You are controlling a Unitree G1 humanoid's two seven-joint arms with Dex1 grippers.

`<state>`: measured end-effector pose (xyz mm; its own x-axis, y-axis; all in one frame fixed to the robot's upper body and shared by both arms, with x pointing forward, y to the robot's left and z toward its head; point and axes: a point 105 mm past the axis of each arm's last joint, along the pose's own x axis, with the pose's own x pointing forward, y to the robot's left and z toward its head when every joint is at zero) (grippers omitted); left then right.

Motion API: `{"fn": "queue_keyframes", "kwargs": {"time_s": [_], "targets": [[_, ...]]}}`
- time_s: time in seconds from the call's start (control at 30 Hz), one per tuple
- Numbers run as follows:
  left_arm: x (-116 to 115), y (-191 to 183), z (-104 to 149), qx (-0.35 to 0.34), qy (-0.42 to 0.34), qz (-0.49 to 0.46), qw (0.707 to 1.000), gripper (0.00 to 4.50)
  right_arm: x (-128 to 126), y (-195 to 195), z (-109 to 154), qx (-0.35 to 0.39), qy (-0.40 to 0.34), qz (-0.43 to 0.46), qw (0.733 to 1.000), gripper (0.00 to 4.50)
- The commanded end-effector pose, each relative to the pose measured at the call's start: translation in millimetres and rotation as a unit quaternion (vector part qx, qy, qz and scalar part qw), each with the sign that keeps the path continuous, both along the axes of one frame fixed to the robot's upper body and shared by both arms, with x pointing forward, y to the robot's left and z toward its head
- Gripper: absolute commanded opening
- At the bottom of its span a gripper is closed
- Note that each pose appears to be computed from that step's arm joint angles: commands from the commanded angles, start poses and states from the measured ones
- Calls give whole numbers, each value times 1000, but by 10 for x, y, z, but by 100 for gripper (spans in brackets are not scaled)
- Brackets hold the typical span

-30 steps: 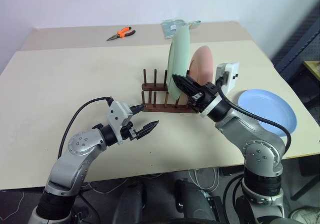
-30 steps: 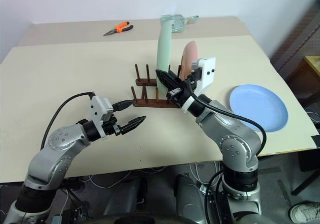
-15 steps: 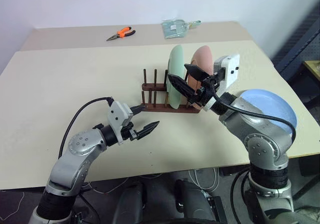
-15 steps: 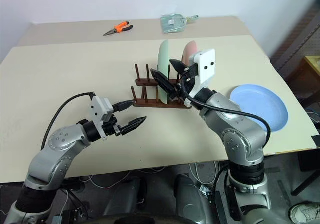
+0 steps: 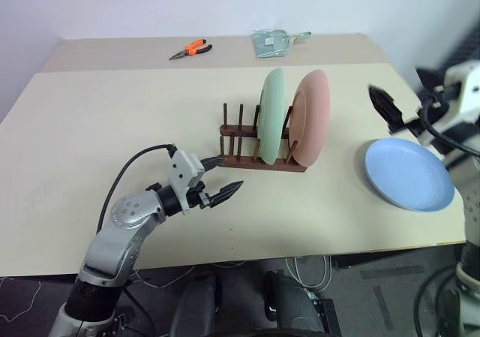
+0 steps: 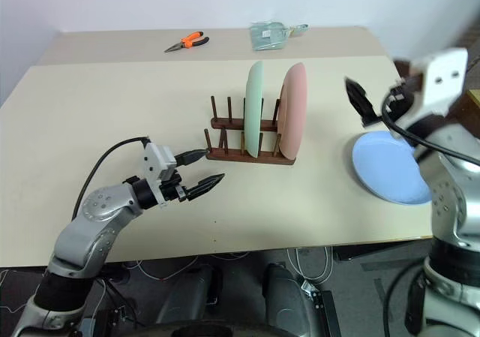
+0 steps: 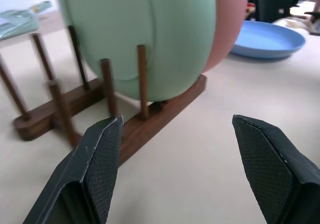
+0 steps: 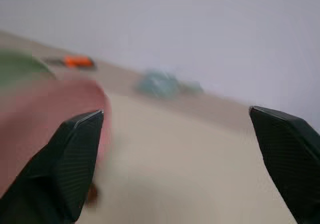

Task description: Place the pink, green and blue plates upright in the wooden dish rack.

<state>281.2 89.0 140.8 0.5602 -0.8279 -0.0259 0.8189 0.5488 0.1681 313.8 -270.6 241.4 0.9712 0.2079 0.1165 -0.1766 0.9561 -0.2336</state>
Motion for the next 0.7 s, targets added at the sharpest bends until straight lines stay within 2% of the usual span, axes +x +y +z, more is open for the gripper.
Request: {"fn": "queue_keyframes", "kwargs": {"time_s": [0.03,0.13,0.23,0.3,0.37,0.57,0.63,0.7], "targets": [[4,-83,92,-2,-28,-22,999,359,-127,-73,-342,-65,70,-17,995,448],[28,-132,90,-1,-29,-38,999,359,-230,-7,-960,-53,167,-37,984,448],[33,-146,80,-1,-30,-45,999,359,-302,-40,-1342,-60,228,-68,970,448],[31,-151,64,-1,-30,-48,998,359,-330,-63,-1490,-68,250,-81,962,394],[33,-156,56,0,-30,-49,998,359,-321,-89,-1520,-76,253,-92,960,313],[18,-162,84,1,-34,-50,998,359,-207,-135,-1379,-85,224,-109,965,5],[19,-163,90,2,-35,-50,998,359,-183,-141,-1334,-94,216,-111,966,5],[25,-149,98,3,-36,-47,998,359,-133,-119,-1160,-126,179,-110,970,5]]}}
